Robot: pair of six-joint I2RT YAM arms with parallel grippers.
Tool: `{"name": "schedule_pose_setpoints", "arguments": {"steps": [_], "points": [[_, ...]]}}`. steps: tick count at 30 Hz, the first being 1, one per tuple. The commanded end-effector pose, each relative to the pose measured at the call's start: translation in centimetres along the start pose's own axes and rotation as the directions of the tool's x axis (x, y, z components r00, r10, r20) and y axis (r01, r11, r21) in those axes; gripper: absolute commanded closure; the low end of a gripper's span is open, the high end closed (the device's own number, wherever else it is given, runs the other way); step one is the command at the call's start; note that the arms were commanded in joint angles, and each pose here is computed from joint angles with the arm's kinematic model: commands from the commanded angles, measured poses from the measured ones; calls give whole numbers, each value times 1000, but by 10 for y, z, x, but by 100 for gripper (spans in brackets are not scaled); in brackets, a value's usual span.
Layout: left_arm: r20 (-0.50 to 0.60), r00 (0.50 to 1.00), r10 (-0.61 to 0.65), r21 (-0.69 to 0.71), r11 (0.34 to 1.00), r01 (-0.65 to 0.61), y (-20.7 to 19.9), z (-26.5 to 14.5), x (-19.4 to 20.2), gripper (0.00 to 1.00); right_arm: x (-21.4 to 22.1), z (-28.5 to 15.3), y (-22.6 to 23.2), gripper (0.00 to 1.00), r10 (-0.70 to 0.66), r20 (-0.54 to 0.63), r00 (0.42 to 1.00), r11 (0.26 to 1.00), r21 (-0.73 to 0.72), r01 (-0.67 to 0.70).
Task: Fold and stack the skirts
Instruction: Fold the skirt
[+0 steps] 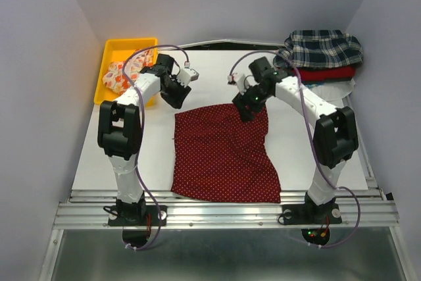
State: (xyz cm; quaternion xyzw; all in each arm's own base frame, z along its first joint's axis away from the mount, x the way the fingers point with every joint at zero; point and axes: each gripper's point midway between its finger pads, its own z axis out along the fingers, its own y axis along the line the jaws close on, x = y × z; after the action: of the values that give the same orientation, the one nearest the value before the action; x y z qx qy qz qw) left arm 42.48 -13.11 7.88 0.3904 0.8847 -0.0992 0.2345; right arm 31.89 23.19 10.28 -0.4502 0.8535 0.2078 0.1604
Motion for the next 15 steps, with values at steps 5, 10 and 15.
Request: {"name": "schedule_pose_setpoints", "arguments": {"steps": [5, 10, 15], "points": [[9, 998, 68, 12, 998, -68, 2, -11, -7, 48, -29, -46, -130, 32, -185, -30, 982, 927, 328, 185], [-7, 998, 65, 6, 998, -65, 5, -5, -4, 52, -29, -39, -164, 32, -268, -50, 962, 896, 353, 268], [-17, 998, 60, 1, 998, -60, 6, -2, 1, 53, -17, -18, -184, 31, -285, -91, 954, 898, 322, 299]]}}
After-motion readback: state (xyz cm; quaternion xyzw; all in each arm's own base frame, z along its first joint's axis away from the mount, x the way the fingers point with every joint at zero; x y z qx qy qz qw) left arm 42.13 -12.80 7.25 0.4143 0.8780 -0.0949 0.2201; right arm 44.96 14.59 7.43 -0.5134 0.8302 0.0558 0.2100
